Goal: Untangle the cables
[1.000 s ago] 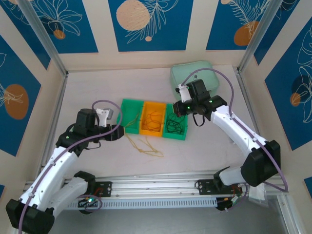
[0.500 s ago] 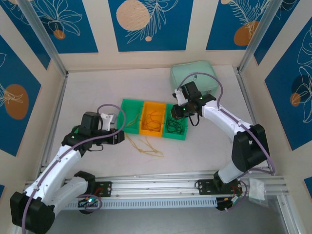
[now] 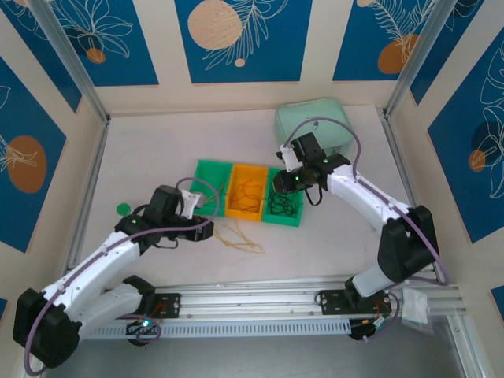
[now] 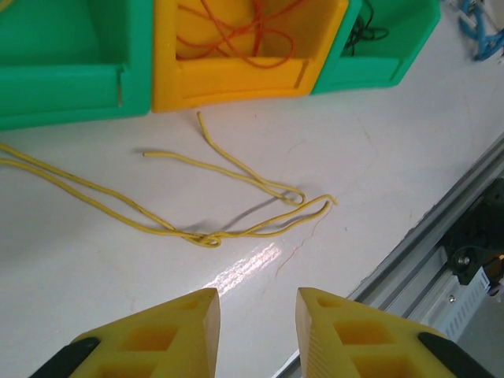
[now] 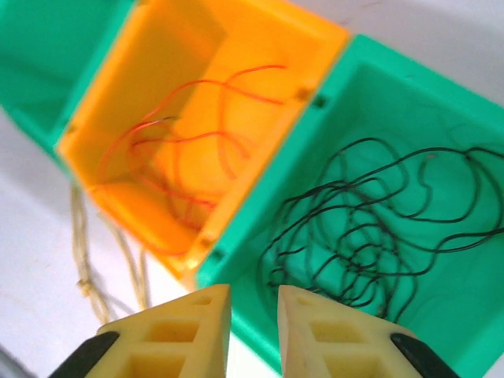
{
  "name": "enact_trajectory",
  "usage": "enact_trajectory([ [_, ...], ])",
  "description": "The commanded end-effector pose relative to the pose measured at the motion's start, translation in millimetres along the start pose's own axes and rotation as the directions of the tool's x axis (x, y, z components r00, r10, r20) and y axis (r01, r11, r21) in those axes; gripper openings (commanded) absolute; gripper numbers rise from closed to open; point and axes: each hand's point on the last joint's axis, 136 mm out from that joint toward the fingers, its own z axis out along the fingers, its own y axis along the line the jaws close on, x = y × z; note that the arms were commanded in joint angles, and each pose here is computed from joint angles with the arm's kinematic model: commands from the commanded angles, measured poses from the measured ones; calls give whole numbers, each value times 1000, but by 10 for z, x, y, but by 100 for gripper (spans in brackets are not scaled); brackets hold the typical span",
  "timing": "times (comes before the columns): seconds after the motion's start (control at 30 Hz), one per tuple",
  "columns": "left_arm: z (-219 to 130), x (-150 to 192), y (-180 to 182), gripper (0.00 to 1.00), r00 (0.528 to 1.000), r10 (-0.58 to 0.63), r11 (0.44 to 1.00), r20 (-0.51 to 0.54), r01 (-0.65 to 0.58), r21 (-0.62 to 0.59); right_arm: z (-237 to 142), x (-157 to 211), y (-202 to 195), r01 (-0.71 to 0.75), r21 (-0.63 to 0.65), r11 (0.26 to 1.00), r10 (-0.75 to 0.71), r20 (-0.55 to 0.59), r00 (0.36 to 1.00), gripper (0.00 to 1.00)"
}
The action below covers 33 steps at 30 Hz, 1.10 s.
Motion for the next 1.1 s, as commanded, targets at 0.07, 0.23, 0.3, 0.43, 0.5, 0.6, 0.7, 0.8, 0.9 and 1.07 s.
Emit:
enact_trajectory([
  [0.07,93,-19,69,32,999,-42,999,20,42,-31,-42,575,507,164,-105,981,-172,-81,982,31],
  [0.23,52,-24,150,38,993,-87,994,76,91,-62,68,969,760,178,-166,970,-204,-156,966,32],
  [0.3,35,-23,180,39,991,-101,991,84,107,-77,138,1079,819,182,-178,967,-214,-181,960,35],
  [0.43,53,34,222,40,992,-115,988,50,120,-100,269,1214,831,178,-184,967,-218,-228,949,36],
  [0.5,48,32,215,40,992,-118,988,49,122,-98,324,1272,847,177,-199,964,-225,-250,942,36],
  [0.6,27,7,197,40,992,-114,988,58,119,-95,400,1354,884,188,-218,958,-246,-283,927,37],
  [0.7,13,2,199,40,992,-112,988,62,117,-98,478,1430,943,193,-236,952,-263,-314,912,36],
  [0.8,18,16,199,40,992,-111,988,59,117,-96,574,1498,947,201,-228,953,-273,-346,898,36],
  [0.9,15,25,200,40,992,-111,989,59,117,-96,662,1514,928,204,-210,956,-270,-362,892,37],
  [1.07,-1,30,205,40,993,-103,989,63,108,-98,787,1463,863,217,-169,961,-264,-352,898,37],
])
